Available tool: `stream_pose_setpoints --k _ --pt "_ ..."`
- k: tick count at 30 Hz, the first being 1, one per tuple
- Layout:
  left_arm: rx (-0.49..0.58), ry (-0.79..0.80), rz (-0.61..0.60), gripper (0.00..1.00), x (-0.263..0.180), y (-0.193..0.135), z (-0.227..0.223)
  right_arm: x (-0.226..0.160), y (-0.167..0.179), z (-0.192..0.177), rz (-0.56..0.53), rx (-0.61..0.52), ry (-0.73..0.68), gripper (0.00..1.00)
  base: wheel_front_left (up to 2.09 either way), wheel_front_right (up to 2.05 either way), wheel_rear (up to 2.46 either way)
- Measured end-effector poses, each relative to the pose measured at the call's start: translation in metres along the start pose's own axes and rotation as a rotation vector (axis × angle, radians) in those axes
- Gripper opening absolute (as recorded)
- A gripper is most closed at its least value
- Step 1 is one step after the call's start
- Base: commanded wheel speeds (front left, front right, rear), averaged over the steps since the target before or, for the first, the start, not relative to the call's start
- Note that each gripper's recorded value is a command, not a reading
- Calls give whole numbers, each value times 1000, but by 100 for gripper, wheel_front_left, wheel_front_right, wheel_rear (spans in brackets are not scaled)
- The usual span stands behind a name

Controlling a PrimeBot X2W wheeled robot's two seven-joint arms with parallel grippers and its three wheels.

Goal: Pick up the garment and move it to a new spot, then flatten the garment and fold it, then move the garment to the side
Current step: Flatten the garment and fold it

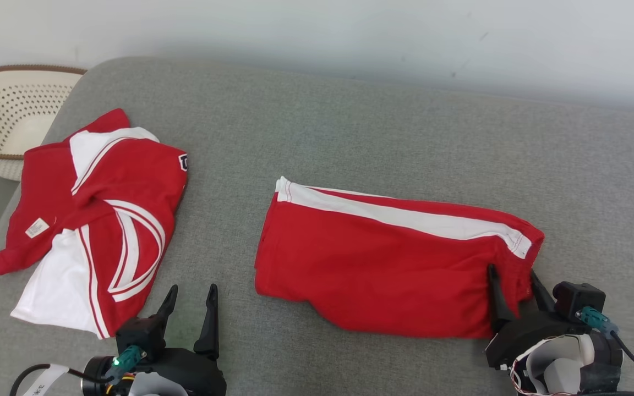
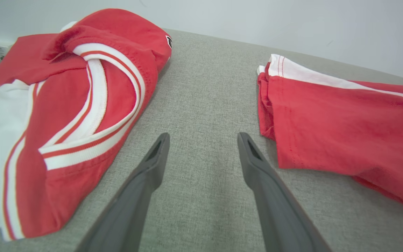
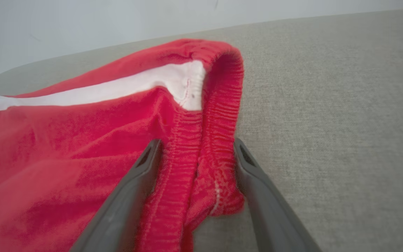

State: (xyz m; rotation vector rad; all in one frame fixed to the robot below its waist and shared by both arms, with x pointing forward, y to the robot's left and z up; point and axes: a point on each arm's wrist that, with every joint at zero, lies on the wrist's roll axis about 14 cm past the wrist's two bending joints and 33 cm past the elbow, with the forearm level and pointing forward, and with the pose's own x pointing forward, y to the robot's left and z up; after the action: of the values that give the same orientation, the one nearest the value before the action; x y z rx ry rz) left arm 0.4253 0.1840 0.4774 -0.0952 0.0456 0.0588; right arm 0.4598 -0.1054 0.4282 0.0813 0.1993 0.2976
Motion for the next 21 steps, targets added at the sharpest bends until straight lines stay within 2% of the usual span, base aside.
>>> stream_pose_setpoints --k 9,13,14,15,16,17,18,21 --pt "4 7 21 100 0 7 -4 10 11 -26 30 40 76 100 0 0 0" --pt "-7 6 23 100 2 8 -3 16 17 -32 28 103 98 100 0 0 0" --pt "3 7 24 100 2 9 -4 17 18 -33 33 109 104 96 0 0 0" --pt "3 7 25 100 2 9 -4 19 21 -33 42 109 107 62 0 0 0" --pt "8 6 25 100 2 9 -3 20 24 -33 50 114 109 42 0 0 0" --pt "11 6 25 100 2 10 -3 21 26 -33 59 118 110 12 0 0 0" --pt "15 5 28 100 2 11 -3 22 28 -32 66 120 109 0 0 0 0" --pt "17 3 34 100 2 14 -2 25 32 -28 77 147 99 0 0 0 0"
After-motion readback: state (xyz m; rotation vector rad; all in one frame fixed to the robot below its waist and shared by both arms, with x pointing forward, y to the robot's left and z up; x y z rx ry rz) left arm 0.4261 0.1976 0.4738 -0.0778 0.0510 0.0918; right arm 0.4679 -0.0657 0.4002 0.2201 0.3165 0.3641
